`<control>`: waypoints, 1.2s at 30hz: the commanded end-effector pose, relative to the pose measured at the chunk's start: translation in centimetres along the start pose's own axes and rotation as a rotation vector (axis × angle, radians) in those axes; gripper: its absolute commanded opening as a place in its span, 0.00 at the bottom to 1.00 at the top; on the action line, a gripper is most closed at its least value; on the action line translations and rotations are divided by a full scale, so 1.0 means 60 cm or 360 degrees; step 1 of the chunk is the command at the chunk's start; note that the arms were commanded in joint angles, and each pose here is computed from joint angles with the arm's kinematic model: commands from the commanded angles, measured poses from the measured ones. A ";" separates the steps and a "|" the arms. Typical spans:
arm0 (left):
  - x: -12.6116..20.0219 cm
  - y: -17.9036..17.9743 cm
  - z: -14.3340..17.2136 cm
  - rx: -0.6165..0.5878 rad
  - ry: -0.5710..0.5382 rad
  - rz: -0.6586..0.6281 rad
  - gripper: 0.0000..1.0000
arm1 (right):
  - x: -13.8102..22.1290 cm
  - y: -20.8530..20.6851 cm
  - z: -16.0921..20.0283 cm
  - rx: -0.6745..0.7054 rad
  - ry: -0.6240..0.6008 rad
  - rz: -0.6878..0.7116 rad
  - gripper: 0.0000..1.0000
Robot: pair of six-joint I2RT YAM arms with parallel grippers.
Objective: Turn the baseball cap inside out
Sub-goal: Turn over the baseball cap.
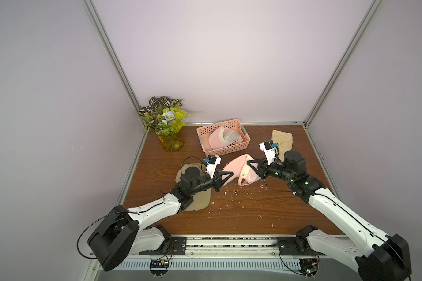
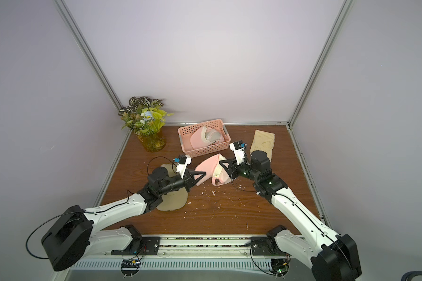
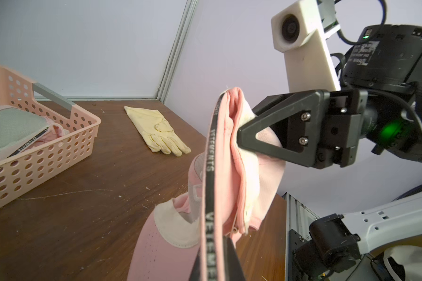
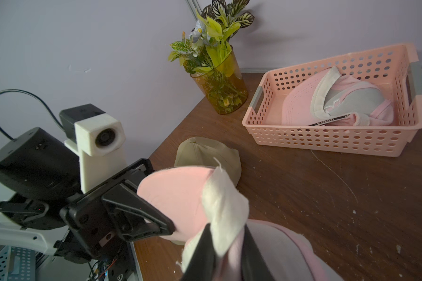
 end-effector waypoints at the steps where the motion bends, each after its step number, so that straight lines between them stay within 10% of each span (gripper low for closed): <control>1: 0.001 -0.001 -0.016 0.0008 0.0057 -0.0035 0.01 | 0.007 -0.010 -0.022 0.0088 -0.0124 0.0174 0.36; 10: 0.004 0.010 0.002 0.0167 0.0239 -0.0157 0.00 | 0.028 -0.105 -0.017 0.0104 -0.0229 0.0971 0.50; 24: -0.015 0.019 0.034 0.0360 0.0380 -0.0203 0.00 | -0.009 -0.040 0.028 0.0230 0.0114 0.0328 0.65; 36: -0.015 0.012 0.030 0.0355 0.0442 -0.0171 0.00 | -0.058 -0.097 0.040 0.0257 0.0074 0.0958 0.63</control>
Point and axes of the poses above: each gripper's point midway between its finger pads, its own x axis back along the fingers, its own y axis along the line the jaws close on, z = x × y, the point moved 7 cm from there along x, back along the fingers, and after that the axes turned 15 degrees about -x, right-handed, at the moved point
